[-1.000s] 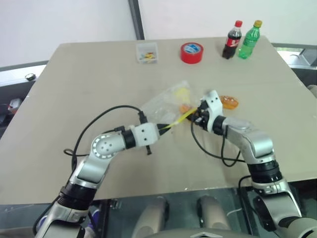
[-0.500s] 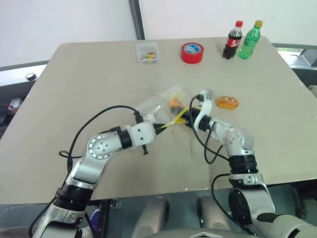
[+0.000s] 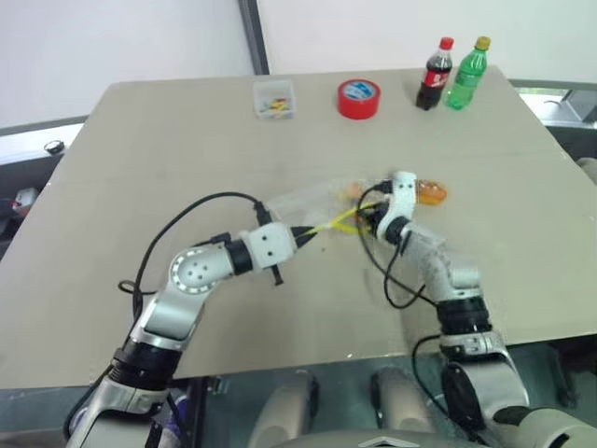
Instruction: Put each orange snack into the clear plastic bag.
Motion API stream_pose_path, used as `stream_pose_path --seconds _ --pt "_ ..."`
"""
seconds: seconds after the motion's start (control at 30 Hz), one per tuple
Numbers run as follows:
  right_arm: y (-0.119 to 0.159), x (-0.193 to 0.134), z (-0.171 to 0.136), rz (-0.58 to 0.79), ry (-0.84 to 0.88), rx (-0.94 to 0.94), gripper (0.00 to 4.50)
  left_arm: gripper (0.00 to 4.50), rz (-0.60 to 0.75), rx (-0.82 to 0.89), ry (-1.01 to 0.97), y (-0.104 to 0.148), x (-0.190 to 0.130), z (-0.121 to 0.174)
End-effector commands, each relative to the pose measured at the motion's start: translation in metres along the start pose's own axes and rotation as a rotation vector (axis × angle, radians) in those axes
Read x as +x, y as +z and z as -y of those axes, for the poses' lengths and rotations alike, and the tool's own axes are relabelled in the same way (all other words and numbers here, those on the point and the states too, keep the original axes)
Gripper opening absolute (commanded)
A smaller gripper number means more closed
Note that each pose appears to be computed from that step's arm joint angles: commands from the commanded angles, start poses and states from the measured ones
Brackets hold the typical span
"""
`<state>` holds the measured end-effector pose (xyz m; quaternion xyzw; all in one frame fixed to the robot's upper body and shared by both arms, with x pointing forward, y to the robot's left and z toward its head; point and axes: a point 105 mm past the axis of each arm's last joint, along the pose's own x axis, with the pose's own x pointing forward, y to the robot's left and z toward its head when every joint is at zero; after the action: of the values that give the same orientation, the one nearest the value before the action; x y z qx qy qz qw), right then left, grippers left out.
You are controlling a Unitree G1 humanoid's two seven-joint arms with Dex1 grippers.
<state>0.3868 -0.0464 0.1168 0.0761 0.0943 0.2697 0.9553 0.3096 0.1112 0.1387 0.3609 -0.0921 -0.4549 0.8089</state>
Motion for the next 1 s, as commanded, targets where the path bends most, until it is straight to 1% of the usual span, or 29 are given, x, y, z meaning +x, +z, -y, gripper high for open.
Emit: stream_pose_path --seconds 0.03,0.07,0.1,0.13,0.17,0.2,0.27,0.33,0.37,0.4,0.5,0.57,0.63,0.7,0.77,0.87,0.93,1.0 --pt "0.018 0.004 -0.022 0.082 0.046 -0.25 1.2 0.0 0.037 0.045 0.022 0.01 0.002 -0.007" --pt "0.016 0.005 -0.024 0.075 0.056 -0.288 1.2 0.0 0.037 0.046 0.023 0.01 0.003 -0.008" --pt "0.014 0.006 -0.022 0.065 0.049 -0.322 1.47 0.0 0.038 0.043 0.027 0.009 0.003 -0.008" --pt "0.014 0.007 -0.02 0.062 0.041 -0.284 1.81 0.0 0.033 0.032 0.037 0.008 0.003 -0.009" --pt "0.014 0.008 -0.019 0.062 0.035 -0.252 2.0 0.0 0.03 0.025 0.045 0.007 0.003 -0.01" --pt "0.017 0.006 -0.015 0.063 0.018 -0.27 2.55 0.0 0.011 0.018 0.062 0.003 0.002 -0.012" --pt "0.024 0.002 -0.01 0.066 0.003 -0.289 3.27 0.0 -0.013 -0.004 0.105 -0.003 0.001 -0.019" --pt "0.031 -0.005 -0.011 0.073 0.04 -0.295 4.32 0.0 -0.032 -0.019 0.155 -0.007 0.001 -0.027" --pt "0.036 -0.009 -0.011 0.079 0.057 -0.295 4.45 0.0 -0.044 -0.021 0.17 -0.009 0.002 -0.03" --pt "0.04 -0.015 -0.012 0.077 0.082 -0.312 4.45 0.0 -0.062 -0.034 0.196 -0.012 0.001 -0.033" --pt "0.045 -0.032 -0.018 0.026 0.171 -0.263 4.45 0.0 -0.095 -0.044 0.244 -0.019 0.0 -0.041" --pt "0.054 -0.047 -0.027 0.048 0.264 -0.305 4.45 0.0 -0.11 -0.048 0.272 -0.021 -0.001 -0.045" --pt "0.061 -0.063 -0.024 0.069 0.321 -0.405 4.45 0.0 -0.118 -0.045 0.289 -0.023 -0.002 -0.049" --pt "0.064 -0.07 0.0 0.055 0.261 -0.504 4.45 0.0 -0.12 -0.042 0.292 -0.023 -0.002 -0.049" --pt "0.069 -0.073 0.019 0.047 0.197 -0.563 4.45 0.0 -0.12 -0.042 0.291 -0.023 -0.003 -0.049" --pt "0.074 -0.074 0.067 -0.033 0.03 -0.8 4.45 0.0 -0.121 -0.042 0.287 -0.024 -0.004 -0.048" --pt "0.07 -0.073 0.088 -0.098 0.019 -0.865 4.45 0.0 -0.122 -0.043 0.284 -0.024 -0.003 -0.048" --pt "0.064 -0.069 0.106 -0.15 0.017 -0.867 4.45 0.0 -0.12 -0.043 0.275 -0.024 -0.002 -0.046"
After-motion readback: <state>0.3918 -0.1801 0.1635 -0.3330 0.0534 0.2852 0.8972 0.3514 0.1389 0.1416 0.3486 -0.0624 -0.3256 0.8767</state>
